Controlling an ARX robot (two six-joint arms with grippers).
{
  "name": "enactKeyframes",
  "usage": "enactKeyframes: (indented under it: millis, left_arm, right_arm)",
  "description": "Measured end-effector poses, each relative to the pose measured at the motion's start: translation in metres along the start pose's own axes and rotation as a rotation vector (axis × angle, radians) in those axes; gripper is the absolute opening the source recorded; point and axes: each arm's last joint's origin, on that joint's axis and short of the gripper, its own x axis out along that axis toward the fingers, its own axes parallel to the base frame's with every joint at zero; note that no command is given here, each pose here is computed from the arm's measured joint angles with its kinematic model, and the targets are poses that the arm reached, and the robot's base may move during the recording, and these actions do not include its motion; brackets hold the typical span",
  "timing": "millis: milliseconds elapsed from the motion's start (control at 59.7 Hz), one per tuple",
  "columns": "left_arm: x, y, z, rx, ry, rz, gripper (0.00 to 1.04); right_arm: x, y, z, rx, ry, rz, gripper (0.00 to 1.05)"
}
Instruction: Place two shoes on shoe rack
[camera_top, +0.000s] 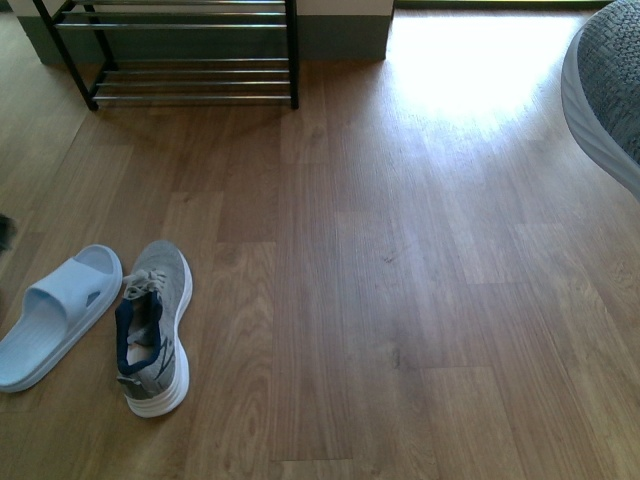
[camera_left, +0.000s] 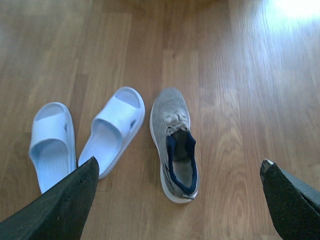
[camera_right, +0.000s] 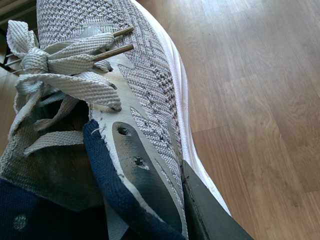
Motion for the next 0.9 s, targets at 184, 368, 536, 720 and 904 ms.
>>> enactKeyframes:
  millis: [184,368,536,720,904]
  left_arm:
    - [0.053,-0.011,-0.011,0.087,0.146,-0.037,0.95]
    - [0.094,-0.029,-0.025,0.157,0.257,-0.070,0.95]
    - [0.138,-0.050,-0.030,0.247,0.350,-0.057,0.95]
    - [0.168,-0.054,-0.047,0.272,0.460,-0.027,0.95]
    - [0.185,-0.057,-0.062,0.309,0.537,0.002,0.95]
  right_arm:
    - [0.000,0.000,0.000,0.000,0.000,0.000,0.01]
    - [0.000,0.000,0.000,0.000,0.000,0.000,0.01]
    - [0.000,0.000,0.000,0.000,0.000,0.000,0.01]
    - [0.000,0.000,0.000,0.000,0.000,0.000,0.01]
    - [0.000,0.000,0.000,0.000,0.000,0.000,0.01]
